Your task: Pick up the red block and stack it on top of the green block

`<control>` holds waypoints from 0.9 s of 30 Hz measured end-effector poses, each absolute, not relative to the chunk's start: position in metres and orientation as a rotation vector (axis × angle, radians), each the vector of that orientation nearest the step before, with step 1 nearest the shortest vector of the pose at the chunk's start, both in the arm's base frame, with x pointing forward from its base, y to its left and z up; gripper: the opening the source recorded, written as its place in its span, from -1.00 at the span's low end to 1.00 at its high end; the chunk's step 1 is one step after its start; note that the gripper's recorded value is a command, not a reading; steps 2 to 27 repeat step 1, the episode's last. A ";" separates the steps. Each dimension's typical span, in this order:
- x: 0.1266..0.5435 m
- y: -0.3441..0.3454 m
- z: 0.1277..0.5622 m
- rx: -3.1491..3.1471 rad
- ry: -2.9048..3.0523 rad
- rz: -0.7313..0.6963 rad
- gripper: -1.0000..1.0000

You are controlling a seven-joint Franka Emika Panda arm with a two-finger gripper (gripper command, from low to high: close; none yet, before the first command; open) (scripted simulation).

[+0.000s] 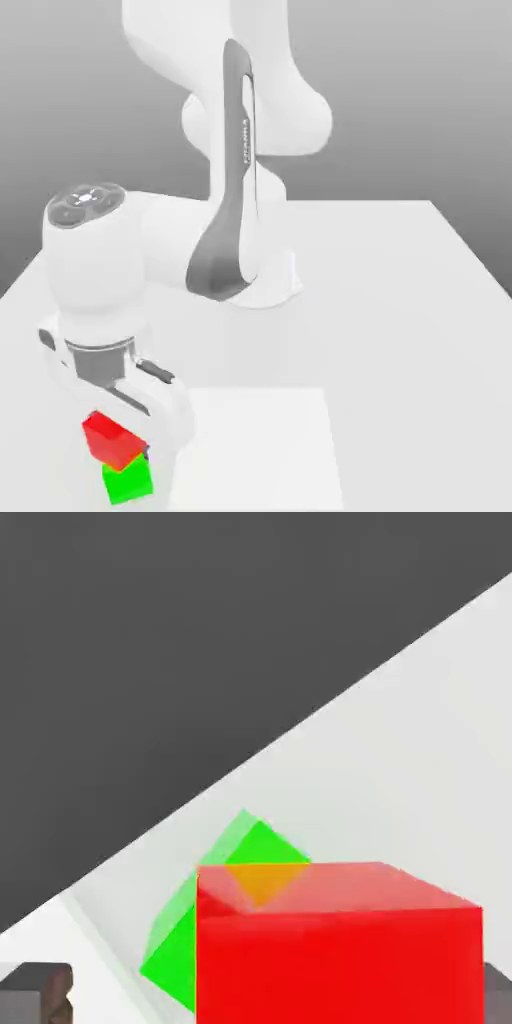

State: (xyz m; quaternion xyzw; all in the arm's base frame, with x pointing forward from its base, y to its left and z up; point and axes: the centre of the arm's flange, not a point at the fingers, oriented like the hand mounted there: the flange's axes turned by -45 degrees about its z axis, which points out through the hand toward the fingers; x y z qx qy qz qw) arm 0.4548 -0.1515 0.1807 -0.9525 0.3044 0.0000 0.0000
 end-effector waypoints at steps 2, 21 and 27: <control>0.455 -0.152 0.186 -2.992 0.956 0.000 1.00; 0.455 -0.152 0.186 -2.992 0.956 0.000 1.00; 0.455 -0.152 0.186 -2.992 0.956 0.000 1.00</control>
